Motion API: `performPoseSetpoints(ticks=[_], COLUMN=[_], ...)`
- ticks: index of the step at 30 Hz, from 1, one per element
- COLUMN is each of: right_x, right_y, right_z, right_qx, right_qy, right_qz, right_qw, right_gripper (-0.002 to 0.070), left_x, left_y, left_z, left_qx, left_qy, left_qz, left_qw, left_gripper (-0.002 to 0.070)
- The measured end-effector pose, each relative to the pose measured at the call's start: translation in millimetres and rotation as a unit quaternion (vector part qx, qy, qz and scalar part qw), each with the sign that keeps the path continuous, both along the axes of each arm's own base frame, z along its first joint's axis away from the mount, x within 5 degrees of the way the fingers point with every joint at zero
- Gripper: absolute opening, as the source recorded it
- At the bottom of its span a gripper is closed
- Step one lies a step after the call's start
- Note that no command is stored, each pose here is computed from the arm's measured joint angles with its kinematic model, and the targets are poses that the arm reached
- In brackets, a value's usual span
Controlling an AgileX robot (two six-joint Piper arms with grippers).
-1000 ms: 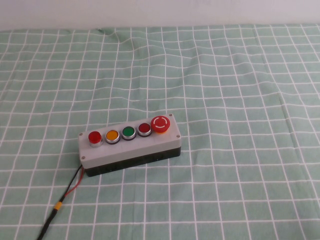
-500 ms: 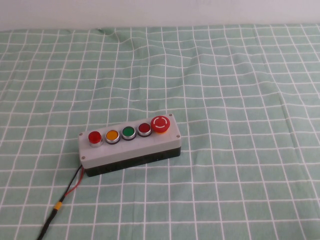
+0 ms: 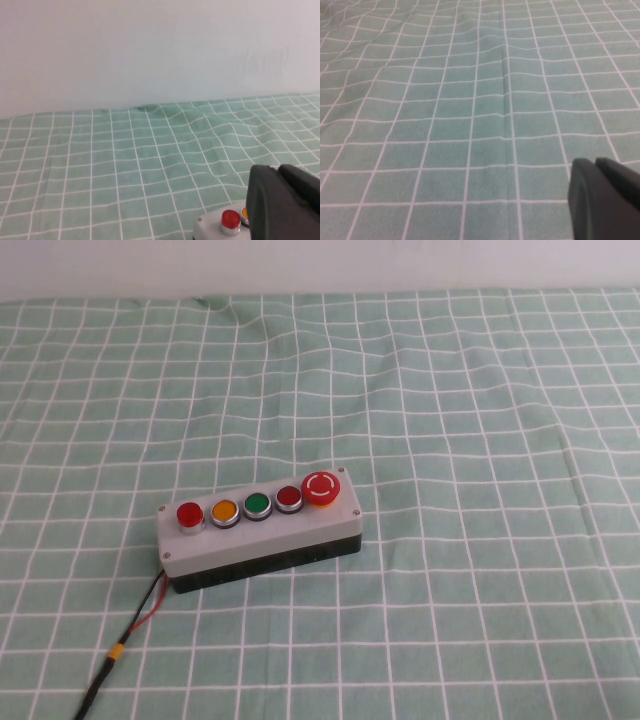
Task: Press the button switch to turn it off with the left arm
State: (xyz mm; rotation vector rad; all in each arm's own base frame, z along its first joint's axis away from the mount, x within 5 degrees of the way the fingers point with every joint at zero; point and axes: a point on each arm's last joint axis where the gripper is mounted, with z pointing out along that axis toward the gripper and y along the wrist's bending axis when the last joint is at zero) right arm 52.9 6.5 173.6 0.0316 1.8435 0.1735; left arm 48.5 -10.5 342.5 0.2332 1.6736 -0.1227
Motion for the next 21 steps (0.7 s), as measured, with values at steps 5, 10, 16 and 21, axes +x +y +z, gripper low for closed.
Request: performPoseSetpoints(ticks=[5,10,16,21], right_x=[0.0,0.0,0.0,0.0], right_y=[0.0,0.0,0.0,0.0], right_z=[0.0,0.0,0.0,0.0], right_qx=[0.0,0.0,0.0,0.0], right_qy=[0.0,0.0,0.0,0.0], right_qz=[0.0,0.0,0.0,0.0], right_qw=[1.0,1.0,1.0,1.0], right_gripper=[-0.0016,-0.0016,-0.0016,-0.0016], left_x=[-10.5,-19.4,-11.3,1.8], left_y=[2.7,5.3,6.1,4.1], left_z=[2.3,-7.0,-59.0,-118.3], left_qx=[-0.003,-0.001,0.031,0.037], left_qy=[-0.025,-0.033,-0.04,-0.054], left_qz=[0.001,0.004,0.019,0.034], left_qw=[1.0,0.999,0.999,0.997], left_gripper=[-0.0003,-0.0003,-0.0003,-0.0003])
